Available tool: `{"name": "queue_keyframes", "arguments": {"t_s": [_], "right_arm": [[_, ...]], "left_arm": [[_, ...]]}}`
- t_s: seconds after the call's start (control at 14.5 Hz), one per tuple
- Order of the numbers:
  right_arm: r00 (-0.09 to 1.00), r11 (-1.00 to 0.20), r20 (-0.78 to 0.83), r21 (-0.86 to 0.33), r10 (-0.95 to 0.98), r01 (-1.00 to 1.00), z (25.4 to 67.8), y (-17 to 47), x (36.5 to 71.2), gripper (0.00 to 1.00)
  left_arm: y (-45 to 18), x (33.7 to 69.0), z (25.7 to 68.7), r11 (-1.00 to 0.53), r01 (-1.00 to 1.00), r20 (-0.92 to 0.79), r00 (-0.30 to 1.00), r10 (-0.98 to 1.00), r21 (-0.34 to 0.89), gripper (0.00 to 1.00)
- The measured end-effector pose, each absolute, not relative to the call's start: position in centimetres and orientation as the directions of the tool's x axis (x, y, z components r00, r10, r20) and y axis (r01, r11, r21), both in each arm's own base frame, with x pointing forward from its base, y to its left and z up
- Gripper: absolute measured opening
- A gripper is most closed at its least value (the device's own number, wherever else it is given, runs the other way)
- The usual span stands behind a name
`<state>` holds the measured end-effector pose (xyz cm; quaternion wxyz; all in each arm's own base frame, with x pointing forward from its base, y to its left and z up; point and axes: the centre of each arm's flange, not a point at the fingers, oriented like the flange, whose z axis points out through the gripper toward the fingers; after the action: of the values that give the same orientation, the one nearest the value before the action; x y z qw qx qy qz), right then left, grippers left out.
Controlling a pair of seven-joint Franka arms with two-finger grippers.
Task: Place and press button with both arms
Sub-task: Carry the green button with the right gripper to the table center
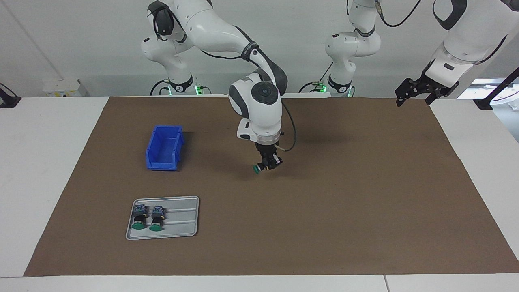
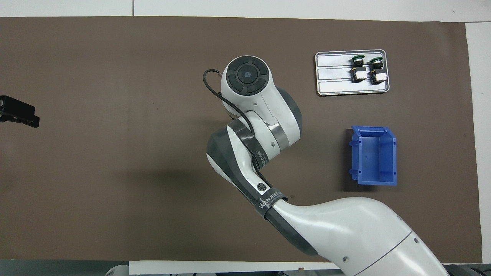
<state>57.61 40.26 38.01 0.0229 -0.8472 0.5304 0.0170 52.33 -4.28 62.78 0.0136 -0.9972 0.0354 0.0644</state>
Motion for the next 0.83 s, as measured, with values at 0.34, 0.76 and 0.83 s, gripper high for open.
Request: {"name": "queue_keyframes", "arguments": {"t_s": [0.34, 0.76, 0.83], "right_arm": [[0.189, -0.19, -0.057, 0.008, -0.98, -0.982, 36.2, 40.9, 56.9, 0.41], [0.131, -0.13, -0.068, -0.013, -0.989, -0.991, 31.1, 44.0, 56.0, 0.41], [0.126, -0.125, -0.069, -0.015, -0.99, -0.992, 30.9, 43.9, 56.1, 0.41]], "left_arm": [[-4.2, 52.3, 62.8, -0.997, -0.071, -0.128, 0.989, -0.068, -0.023, 1.0], [-4.2, 52.3, 62.8, -0.997, -0.071, -0.128, 0.989, -0.068, -0.023, 1.0], [-4.2, 52.3, 62.8, -0.997, -0.071, -0.128, 0.989, -0.068, -0.023, 1.0]]}}
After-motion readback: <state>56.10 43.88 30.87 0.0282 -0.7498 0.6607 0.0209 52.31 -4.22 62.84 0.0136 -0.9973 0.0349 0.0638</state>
